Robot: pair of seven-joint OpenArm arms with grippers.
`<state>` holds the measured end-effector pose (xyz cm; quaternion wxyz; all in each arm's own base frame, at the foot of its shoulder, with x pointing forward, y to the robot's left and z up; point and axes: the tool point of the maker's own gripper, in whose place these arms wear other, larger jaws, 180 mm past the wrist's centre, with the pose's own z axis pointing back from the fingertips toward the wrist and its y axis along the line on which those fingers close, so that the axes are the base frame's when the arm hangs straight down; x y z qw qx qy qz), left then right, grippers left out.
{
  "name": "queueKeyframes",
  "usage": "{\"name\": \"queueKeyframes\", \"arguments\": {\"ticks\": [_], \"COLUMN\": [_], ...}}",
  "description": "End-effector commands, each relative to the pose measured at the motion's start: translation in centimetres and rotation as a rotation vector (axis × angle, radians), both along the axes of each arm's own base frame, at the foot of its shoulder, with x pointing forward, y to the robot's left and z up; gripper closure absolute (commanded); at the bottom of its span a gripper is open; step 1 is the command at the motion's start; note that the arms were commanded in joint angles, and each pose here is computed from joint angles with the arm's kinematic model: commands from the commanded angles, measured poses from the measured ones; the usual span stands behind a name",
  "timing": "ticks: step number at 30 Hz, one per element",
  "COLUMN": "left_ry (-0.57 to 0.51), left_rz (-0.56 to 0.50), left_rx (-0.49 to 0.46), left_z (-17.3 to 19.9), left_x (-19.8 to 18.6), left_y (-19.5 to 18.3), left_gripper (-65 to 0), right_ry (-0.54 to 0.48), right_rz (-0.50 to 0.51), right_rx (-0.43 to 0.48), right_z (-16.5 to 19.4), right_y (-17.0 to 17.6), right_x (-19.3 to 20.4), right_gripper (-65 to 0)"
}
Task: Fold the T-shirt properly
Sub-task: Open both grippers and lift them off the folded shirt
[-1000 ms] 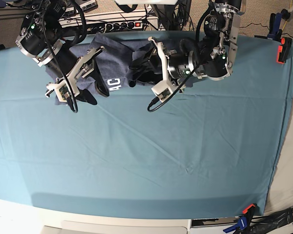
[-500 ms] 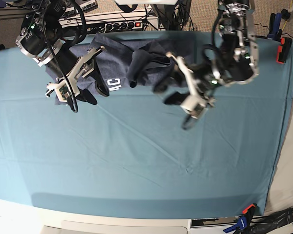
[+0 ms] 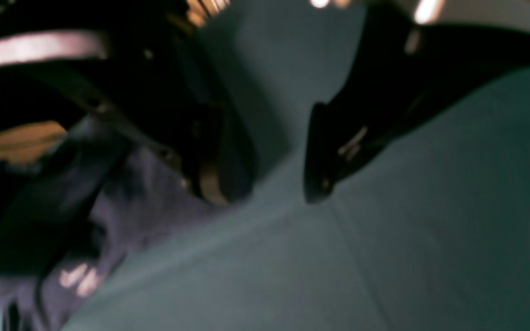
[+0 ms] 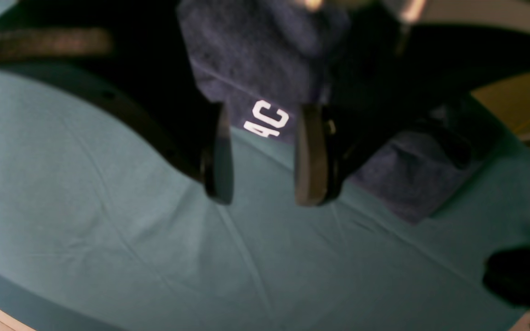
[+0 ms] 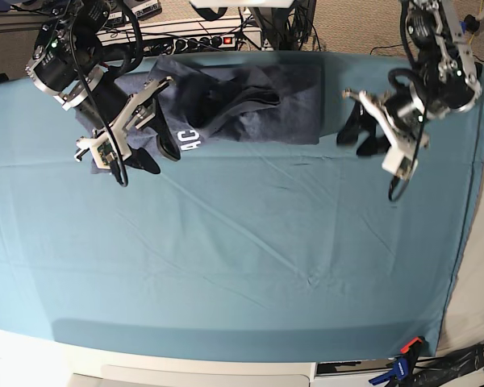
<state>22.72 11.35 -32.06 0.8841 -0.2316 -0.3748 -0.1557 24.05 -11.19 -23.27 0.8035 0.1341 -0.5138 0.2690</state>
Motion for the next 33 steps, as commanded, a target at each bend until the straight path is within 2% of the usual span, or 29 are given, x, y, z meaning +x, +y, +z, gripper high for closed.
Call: {"name": "queueKeyframes", "arguments": {"ticks": [1,7,12,22,26,33], "left_ry": [-0.028,0.039,0.042,0.040,0.063,0.094], "left_rz": [-0.004,-0.018,-0.023,-0.077,-0.079,-0.131], "left_rx": [-0.010,-0.035,-0.044,-0.137,-0.150,-0.185], "left_z": [0.7,-0.3,-0.3,0.5,0.2,-0.2], "left_x": [0.0,-2.0,-2.1,-3.2,-3.9,-5.1], "left_y": [0.0,-0.5,-0.6,-2.1,-2.3,-4.6], "left_gripper": [-23.0,-22.9,-22.9,-22.9,-22.9,-22.9], "right_ry": [-0.060,-0.087,-0.084,-0.097,-0.097,-0.125], "right_rz": [0.014,-0.006,-0.037,-0.461,-0.638,-0.869], "right_rx": [0.021,-0.011,-0.069,-0.184,-0.314,-0.536], "right_z": [1.5,1.8,1.3,1.5,1.5,2.7], "right_y": [0.4,-0.1,-1.0,-8.5,-12.4,-18.2], "right_x": [0.4,1.1,1.3,3.5,3.1,1.5], "right_gripper": [-23.4,-23.4,-23.4,-23.4,-23.4,-23.4]}}
